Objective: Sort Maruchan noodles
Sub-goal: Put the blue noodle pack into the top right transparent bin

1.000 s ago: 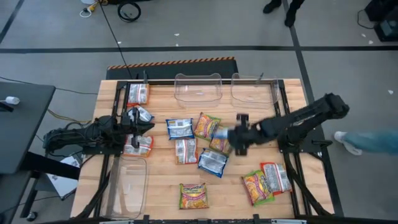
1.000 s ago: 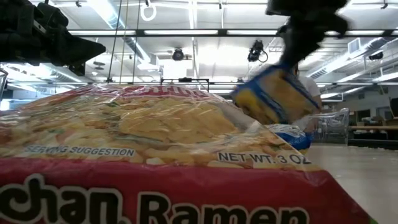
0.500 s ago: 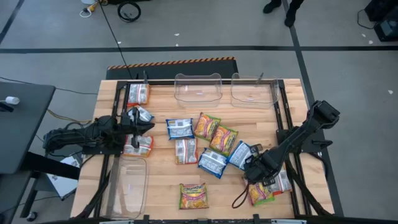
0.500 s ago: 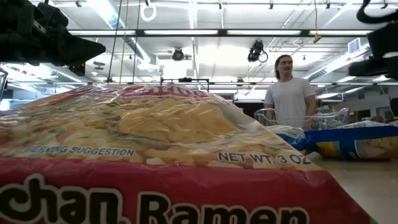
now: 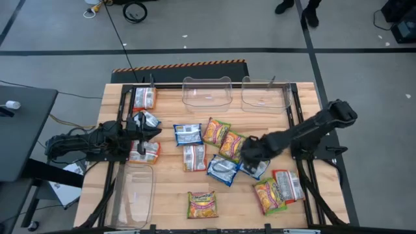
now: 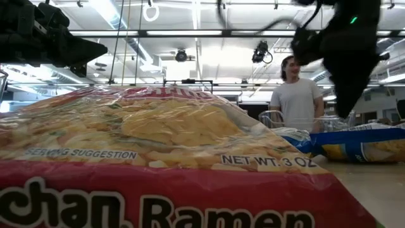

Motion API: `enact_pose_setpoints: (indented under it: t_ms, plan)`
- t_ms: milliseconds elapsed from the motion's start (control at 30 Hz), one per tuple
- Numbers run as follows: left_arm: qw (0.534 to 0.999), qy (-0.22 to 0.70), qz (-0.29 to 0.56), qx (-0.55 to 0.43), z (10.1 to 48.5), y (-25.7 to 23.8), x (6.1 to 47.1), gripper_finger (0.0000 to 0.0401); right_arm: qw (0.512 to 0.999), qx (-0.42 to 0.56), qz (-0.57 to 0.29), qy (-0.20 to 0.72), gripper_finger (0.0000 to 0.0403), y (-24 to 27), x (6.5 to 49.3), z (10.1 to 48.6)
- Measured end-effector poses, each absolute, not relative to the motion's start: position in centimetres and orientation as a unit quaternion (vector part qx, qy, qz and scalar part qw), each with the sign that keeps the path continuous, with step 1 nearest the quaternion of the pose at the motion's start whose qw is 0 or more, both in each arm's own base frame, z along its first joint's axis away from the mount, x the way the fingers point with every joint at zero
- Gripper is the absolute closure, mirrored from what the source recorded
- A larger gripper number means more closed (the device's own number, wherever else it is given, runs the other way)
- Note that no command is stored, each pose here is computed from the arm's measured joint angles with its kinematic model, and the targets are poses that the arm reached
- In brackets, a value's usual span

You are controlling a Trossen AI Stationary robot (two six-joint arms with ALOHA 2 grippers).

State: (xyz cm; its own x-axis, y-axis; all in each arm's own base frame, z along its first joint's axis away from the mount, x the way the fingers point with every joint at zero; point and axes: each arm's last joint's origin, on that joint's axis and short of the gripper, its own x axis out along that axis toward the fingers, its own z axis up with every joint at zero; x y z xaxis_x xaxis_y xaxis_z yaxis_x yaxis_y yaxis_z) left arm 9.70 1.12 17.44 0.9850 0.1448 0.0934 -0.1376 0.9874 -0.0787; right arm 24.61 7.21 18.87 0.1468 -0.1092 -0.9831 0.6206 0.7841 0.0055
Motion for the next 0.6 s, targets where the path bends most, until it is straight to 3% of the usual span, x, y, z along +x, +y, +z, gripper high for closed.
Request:
enact_pose_setpoints:
  t_ms: [200, 333, 433, 600]
  plan:
    - [0.996, -0.05, 0.071, -0.036, 17.4, 1.1, 9.7, 0.0374, 0.699, 0.248, -0.234, 0.629, 0.0164, 6.0, 25.6, 15.9]
    - [0.996, -0.049, 0.071, -0.036, 17.4, 1.1, 9.7, 0.0374, 0.692, 0.226, -0.232, 0.645, 0.0197, 6.0, 25.6, 15.0]
    - [0.996, -0.049, 0.071, -0.036, 17.4, 1.1, 9.7, 0.0374, 0.695, 0.211, -0.231, 0.647, 0.0247, 6.0, 25.7, 14.9]
    - [0.996, -0.049, 0.071, -0.036, 17.4, 1.1, 9.7, 0.0374, 0.719, 0.201, -0.22, 0.627, 0.0374, 6.0, 25.9, 16.2]
